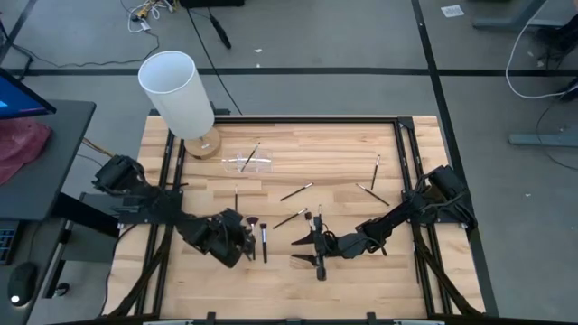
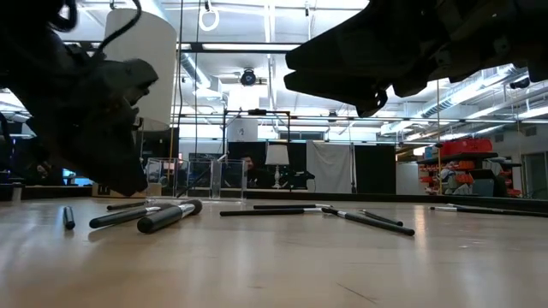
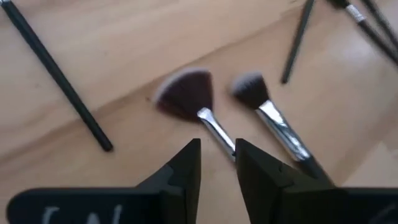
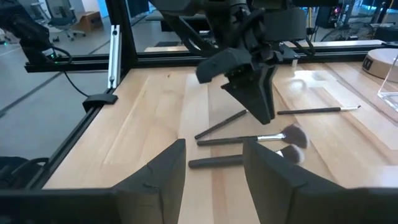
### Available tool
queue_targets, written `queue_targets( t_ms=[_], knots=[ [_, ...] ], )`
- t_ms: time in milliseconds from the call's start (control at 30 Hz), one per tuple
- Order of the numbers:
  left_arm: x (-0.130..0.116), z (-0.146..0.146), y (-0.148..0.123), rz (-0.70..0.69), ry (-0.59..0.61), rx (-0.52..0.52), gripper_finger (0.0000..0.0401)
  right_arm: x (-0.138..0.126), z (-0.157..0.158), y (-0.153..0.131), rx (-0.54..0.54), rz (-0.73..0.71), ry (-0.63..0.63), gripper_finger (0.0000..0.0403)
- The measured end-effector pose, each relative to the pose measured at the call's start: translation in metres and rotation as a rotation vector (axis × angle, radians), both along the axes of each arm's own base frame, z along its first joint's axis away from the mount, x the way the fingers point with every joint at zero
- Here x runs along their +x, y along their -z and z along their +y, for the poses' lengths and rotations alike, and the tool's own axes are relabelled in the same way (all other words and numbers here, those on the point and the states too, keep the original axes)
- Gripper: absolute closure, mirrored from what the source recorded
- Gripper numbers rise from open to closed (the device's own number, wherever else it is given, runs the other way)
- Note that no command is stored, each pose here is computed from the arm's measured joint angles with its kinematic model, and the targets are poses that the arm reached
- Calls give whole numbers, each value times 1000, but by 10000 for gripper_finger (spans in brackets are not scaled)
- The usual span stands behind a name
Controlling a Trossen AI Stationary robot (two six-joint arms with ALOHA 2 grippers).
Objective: Put items in baskets/containers
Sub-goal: Put the highlighter brush into the transparent organizer
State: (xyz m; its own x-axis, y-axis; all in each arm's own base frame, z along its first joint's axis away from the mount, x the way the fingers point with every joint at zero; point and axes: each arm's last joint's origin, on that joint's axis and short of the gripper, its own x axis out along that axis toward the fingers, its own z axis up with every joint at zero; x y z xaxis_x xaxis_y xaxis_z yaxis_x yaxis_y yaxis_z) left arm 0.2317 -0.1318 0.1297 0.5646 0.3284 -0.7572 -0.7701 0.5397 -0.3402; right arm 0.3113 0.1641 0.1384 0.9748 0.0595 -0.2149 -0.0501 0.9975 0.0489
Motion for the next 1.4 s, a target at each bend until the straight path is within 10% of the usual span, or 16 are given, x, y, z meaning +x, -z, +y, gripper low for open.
queue_targets(
  t_ms=[400,800,1400],
  knots=[
    [18,-10,-19,16,133,5,201,0,-1,0,-12,-1,0,241],
    [52,-40,-25,345,58,264,234,0,-1,0,-7,-1,1,241],
    [30,-40,8,177,-152,200,178,0,-1,0,-7,-2,1,241]
  ],
)
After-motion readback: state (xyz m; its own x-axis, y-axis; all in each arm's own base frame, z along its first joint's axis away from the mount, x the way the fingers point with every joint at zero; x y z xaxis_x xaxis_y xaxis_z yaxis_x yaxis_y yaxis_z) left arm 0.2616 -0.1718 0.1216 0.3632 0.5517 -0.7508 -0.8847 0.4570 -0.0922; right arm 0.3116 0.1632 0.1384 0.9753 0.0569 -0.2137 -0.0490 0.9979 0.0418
